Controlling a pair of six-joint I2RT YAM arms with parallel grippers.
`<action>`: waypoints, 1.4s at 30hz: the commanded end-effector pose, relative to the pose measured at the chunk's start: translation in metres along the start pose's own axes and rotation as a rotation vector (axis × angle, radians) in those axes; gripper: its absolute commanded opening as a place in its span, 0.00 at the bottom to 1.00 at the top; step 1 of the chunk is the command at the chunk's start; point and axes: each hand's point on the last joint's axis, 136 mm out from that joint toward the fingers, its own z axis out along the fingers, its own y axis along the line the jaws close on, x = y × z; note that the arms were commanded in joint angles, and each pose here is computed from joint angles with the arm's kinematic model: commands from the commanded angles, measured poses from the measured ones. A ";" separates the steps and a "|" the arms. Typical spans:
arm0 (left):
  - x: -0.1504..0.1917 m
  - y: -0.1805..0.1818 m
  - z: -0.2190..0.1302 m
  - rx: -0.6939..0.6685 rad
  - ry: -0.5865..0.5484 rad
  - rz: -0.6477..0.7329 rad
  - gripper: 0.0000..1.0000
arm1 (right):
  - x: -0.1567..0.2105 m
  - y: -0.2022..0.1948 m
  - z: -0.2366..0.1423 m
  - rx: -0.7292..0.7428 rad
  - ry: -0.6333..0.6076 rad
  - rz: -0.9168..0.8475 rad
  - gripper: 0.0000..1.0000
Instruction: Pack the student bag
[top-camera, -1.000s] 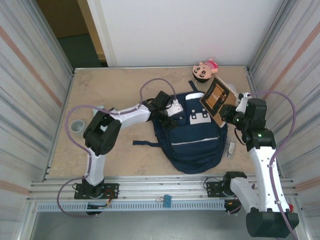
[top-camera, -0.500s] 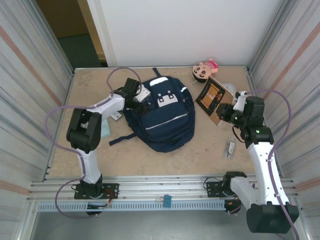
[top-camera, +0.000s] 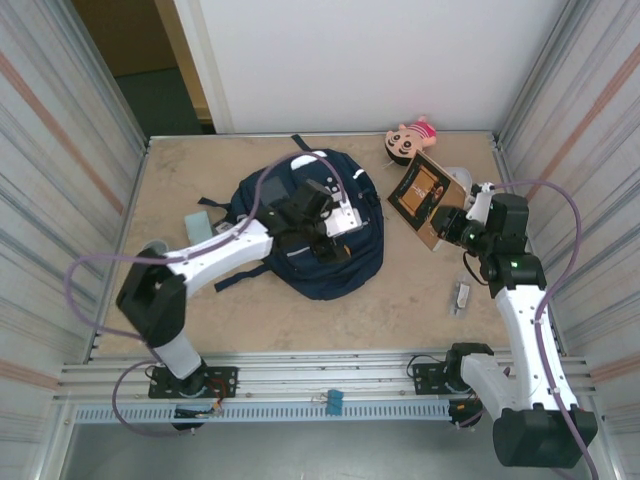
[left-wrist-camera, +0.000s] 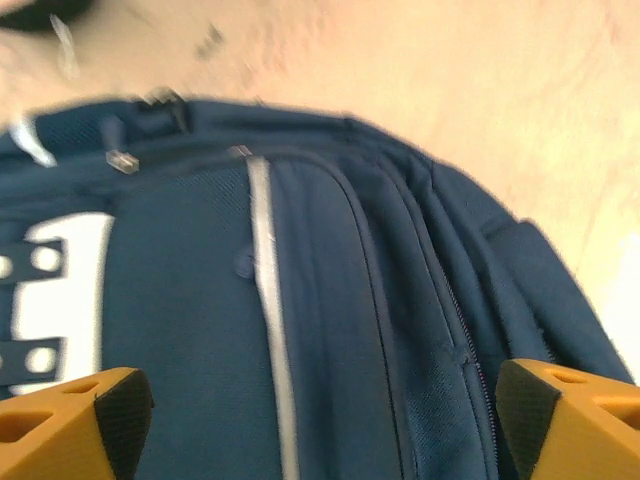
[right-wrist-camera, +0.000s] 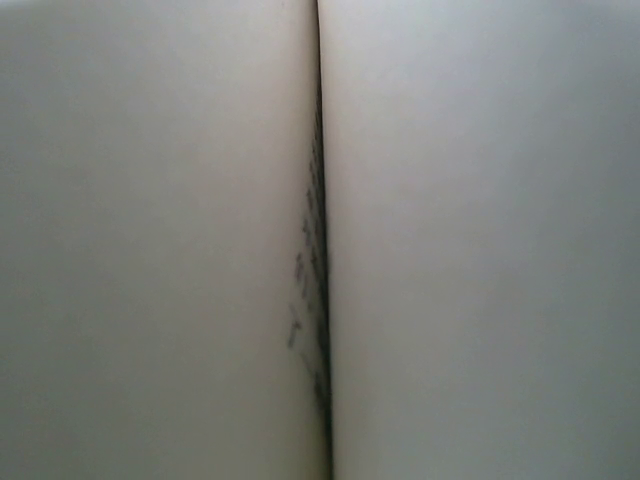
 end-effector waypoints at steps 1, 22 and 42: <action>0.016 0.001 0.021 0.012 0.071 -0.001 0.91 | -0.013 0.018 -0.012 -0.071 -0.072 -0.023 0.00; -0.049 0.046 -0.054 -0.082 -0.172 -0.174 0.00 | 0.041 -0.005 -0.018 -0.033 0.038 0.122 0.00; -0.101 0.107 -0.138 0.180 -0.486 -0.538 0.00 | 0.087 0.087 0.054 -0.406 0.076 0.516 0.00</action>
